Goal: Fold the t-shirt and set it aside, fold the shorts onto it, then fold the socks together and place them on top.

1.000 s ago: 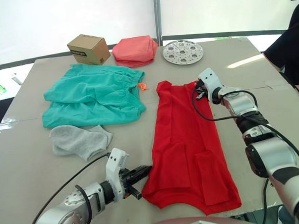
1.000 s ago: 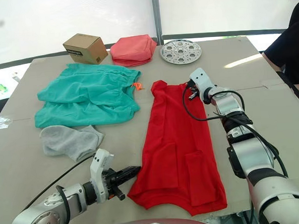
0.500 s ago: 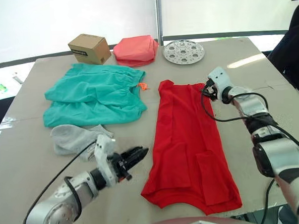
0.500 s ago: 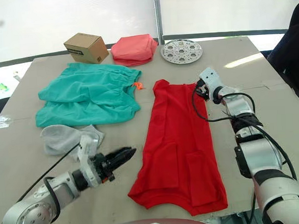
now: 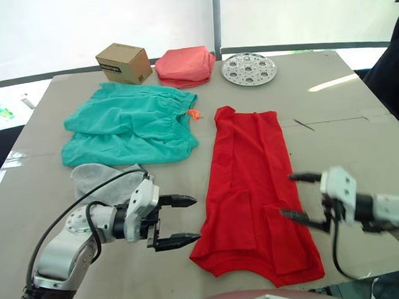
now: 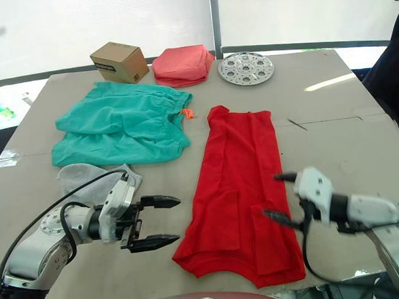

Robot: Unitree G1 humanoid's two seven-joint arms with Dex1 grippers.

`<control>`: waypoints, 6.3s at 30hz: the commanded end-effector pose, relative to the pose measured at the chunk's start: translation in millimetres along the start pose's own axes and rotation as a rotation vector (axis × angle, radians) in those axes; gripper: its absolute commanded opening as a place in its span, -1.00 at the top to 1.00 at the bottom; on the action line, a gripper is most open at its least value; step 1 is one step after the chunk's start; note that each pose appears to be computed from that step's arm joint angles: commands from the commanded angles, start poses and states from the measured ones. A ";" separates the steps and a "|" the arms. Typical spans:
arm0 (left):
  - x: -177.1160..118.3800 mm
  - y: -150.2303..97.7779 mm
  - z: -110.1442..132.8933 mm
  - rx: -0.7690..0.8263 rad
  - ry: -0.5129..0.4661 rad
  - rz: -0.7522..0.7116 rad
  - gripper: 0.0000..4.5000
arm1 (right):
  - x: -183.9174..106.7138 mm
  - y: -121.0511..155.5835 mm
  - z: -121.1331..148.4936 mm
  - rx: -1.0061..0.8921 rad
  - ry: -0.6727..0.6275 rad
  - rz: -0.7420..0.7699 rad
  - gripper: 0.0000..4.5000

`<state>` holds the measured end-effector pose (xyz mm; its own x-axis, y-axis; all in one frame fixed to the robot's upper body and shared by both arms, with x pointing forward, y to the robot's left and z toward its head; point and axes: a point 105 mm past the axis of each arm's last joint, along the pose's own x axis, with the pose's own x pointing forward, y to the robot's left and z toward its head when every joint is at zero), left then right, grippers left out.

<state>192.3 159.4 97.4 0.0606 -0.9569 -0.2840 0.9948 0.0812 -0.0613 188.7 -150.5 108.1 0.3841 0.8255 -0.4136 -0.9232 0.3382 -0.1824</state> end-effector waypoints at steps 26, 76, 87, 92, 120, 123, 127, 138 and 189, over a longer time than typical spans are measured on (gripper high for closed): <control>22.4 -25.5 -11.5 0.360 0.106 -0.204 -0.19 | -21.5 67.3 -46.4 -0.217 0.138 0.076 -0.62; 2.0 -75.5 -17.9 -0.416 0.021 -0.322 0.96 | -44.7 48.9 -6.1 0.246 0.122 0.043 1.00; -54.3 64.1 29.6 -0.451 -0.096 -0.051 0.96 | -19.4 -60.1 35.0 0.076 0.157 0.054 1.00; -29.1 105.6 61.9 -0.397 -0.049 -0.067 0.96 | 6.3 -98.3 49.9 0.114 0.141 0.129 1.00; -32.8 222.9 86.9 -0.414 -0.077 0.538 0.96 | 76.7 -226.5 61.7 0.500 0.048 -0.145 1.00; -25.1 222.2 89.4 -0.406 -0.099 0.505 0.96 | 83.1 -227.7 52.3 0.522 0.046 -0.175 1.00; -18.7 197.7 124.3 -0.402 -0.261 0.228 0.96 | 79.5 -217.4 58.2 0.531 0.017 -0.059 1.00; -28.9 172.7 148.9 -0.540 -0.385 0.064 0.96 | 51.7 -202.6 63.1 0.557 -0.067 0.060 1.00; 19.7 103.2 53.1 -0.180 -0.346 0.549 -0.32 | 106.4 -170.6 86.0 0.433 -0.441 -0.565 -0.99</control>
<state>303.8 139.9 120.9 0.6164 -0.7862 -0.0442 0.7579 0.6076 -0.2377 384.9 -83.9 152.2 0.8219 0.5683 -0.0395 -0.5506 0.8103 0.2006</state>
